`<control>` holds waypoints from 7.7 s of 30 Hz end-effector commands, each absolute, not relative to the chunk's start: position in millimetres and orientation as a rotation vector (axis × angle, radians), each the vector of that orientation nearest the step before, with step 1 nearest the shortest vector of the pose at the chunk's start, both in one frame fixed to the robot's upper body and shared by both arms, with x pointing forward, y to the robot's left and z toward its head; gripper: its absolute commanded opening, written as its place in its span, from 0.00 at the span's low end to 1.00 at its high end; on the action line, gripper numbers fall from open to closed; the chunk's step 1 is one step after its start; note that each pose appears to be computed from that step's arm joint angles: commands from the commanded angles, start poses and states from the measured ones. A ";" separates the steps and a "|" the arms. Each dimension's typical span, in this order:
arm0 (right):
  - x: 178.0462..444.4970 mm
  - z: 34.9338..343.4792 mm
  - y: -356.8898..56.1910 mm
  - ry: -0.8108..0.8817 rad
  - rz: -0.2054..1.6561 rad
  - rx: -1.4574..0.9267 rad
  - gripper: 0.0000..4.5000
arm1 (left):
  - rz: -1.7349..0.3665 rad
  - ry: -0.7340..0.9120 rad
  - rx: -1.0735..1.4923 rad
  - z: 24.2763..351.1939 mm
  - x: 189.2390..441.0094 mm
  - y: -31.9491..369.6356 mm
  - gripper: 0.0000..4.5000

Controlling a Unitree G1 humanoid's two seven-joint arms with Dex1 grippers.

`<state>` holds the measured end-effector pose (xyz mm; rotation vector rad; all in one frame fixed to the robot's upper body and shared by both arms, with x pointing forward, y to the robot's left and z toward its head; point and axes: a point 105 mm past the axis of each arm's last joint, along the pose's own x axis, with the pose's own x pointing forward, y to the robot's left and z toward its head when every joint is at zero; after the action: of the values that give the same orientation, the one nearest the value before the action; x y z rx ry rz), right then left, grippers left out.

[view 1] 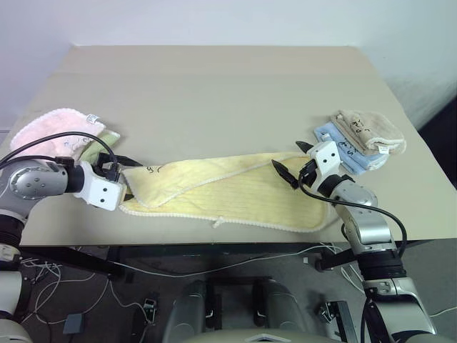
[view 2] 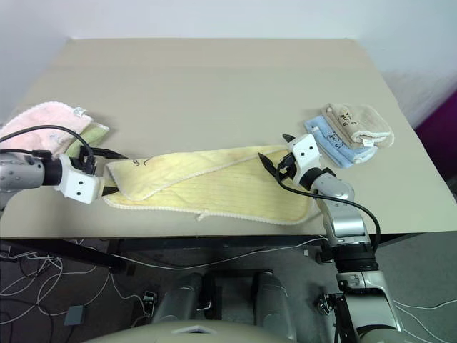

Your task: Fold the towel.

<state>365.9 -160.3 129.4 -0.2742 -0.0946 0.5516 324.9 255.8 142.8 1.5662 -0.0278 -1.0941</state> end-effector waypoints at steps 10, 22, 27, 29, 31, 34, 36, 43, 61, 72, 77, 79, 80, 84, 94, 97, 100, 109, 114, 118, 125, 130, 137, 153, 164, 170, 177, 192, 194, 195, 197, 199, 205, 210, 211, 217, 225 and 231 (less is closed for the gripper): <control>366.7 150.4 -155.4 -0.173 0.547 -0.269 0.99 | -1.157 -0.168 1.524 135.8 318.9 223.8 1.00; 366.0 150.3 -155.4 -0.175 0.544 -0.262 0.99 | -1.211 -0.183 1.459 133.1 312.8 213.5 1.00; 365.7 149.7 -157.2 -0.172 0.541 -0.263 0.99 | -1.230 -0.153 1.436 127.5 308.4 216.2 1.00; 365.6 149.4 -157.4 -0.171 0.542 -0.263 1.00 | -1.238 -0.156 1.429 127.6 306.4 216.2 0.92; 365.8 149.3 -157.2 -0.170 0.542 -0.264 1.00 | -1.240 -0.152 1.422 127.1 305.1 217.1 0.81; 366.0 149.4 -157.0 -0.169 0.545 -0.266 1.00 | -1.236 -0.141 1.404 126.7 304.4 218.5 0.58; 366.2 149.6 -157.2 -0.169 0.546 -0.269 1.00 | -1.231 -0.131 1.383 126.0 303.5 220.1 0.43; 366.2 151.4 -158.3 -0.170 0.548 -0.278 1.00 | -1.122 -0.133 1.095 139.0 307.6 219.6 0.00; 381.7 136.1 -211.7 0.001 0.523 -0.818 1.00 | -0.867 -0.082 0.774 155.4 312.9 240.1 0.00; 395.9 133.5 -225.0 0.020 0.486 -0.931 1.00 | -0.866 -0.075 0.768 151.3 311.8 237.9 0.00; 400.8 130.2 -221.7 0.020 0.499 -0.943 1.00 | -0.868 -0.073 0.769 150.7 312.0 237.2 0.00; 401.1 129.4 -219.4 0.017 0.514 -0.941 0.87 | -0.867 -0.073 0.769 150.5 312.0 237.0 0.00; 401.0 129.8 -218.0 0.013 0.522 -0.939 0.81 | -0.866 -0.073 0.769 150.3 311.7 237.1 0.00; 400.0 129.7 -215.7 0.007 0.540 -0.940 0.50 | -0.862 -0.067 0.765 149.2 310.7 238.7 0.00; 396.9 131.1 -216.3 -0.001 0.555 -0.947 0.00 | -0.842 -0.070 0.735 148.7 311.9 240.7 0.00; 398.3 139.8 -218.6 -0.026 0.532 -0.959 0.00 | -0.819 -0.082 0.708 152.5 314.3 243.3 0.00; 400.5 159.9 -218.6 -0.073 0.516 -0.954 0.00 | -0.764 -0.102 0.632 161.1 322.0 248.4 0.00; 428.1 229.4 -223.3 -0.179 0.409 -0.958 0.00 | -0.554 -0.172 0.459 201.0 378.5 259.3 0.00; 444.7 281.1 -227.6 -0.255 0.298 -0.978 0.00 | -0.410 -0.236 0.393 243.3 414.8 264.7 0.00; 439.0 321.6 -222.7 -0.358 0.301 -0.976 0.00 | -0.312 -0.360 0.351 302.6 418.0 282.0 0.00; 407.8 305.7 -221.0 -0.352 0.528 -0.962 0.00 | -0.402 -0.379 0.370 316.5 388.3 301.9 0.00; 365.1 254.1 -227.4 -0.181 0.741 -0.879 0.00 | -0.701 -0.244 0.305 269.1 329.8 287.1 0.00; 308.9 218.5 -223.1 0.018 0.970 -0.765 0.00 | -0.819 0.048 0.205 212.1 265.4 283.2 0.00; 307.6 191.2 -217.9 0.144 1.016 -0.783 0.00 | -0.769 0.270 0.126 165.0 235.1 283.4 0.00; 379.1 190.7 -195.2 0.065 0.920 -0.878 0.00 | -0.518 0.239 0.192 145.8 288.5 308.2 0.00; 407.2 190.4 -181.9 0.037 0.895 -0.897 0.00 | -0.453 0.199 0.233 145.0 315.1 309.5 0.00; 423.9 175.9 -173.4 0.050 0.867 -0.889 0.00 | -0.462 0.255 0.281 124.6 325.2 304.1 0.00; 431.7 180.4 -192.3 0.013 0.734 -0.875 0.78 | -0.395 0.267 0.248 121.8 321.4 320.6 0.84; 431.1 188.8 -197.0 -0.014 0.708 -0.880 0.93 | -0.365 0.263 0.281 123.7 320.9 325.1 0.99; 431.1 193.6 -200.1 -0.031 0.686 -0.892 1.00 | -0.346 0.271 0.298 122.8 320.5 328.7 1.00; 431.3 201.1 -206.0 -0.060 0.640 -0.916 1.00 | -0.334 0.272 0.296 123.0 319.0 332.2 1.00; 430.0 209.2 -211.6 -0.090 0.602 -0.919 1.00 | -0.308 0.247 0.299 128.1 318.7 336.8 1.00; 411.3 225.8 -217.4 -0.157 0.586 -0.774 1.00 | -0.289 0.063 0.295 167.6 324.0 331.8 1.00; 368.4 207.8 -203.9 -0.091 0.703 -0.503 1.00 | -0.400 -0.032 0.284 190.5 320.4 306.2 1.00; 361.5 203.4 -201.8 -0.072 0.713 -0.469 1.00 | -0.435 -0.034 0.285 190.9 318.3 299.6 1.00; 337.6 178.5 -201.3 0.097 0.677 -0.071 1.00 | -0.623 -0.004 0.307 181.7 308.7 265.6 1.00; 319.4 149.5 -184.1 0.267 0.580 0.476 1.00 | -0.827 0.002 0.345 169.8 303.7 222.0 1.00; 324.4 133.7 -189.9 0.344 0.452 0.669 1.00 | -0.966 -0.010 0.317 166.9 293.4 188.2 1.00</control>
<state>323.8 -188.2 127.5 0.6387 0.3600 0.4602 297.9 197.9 156.7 0.3050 0.0303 -0.9238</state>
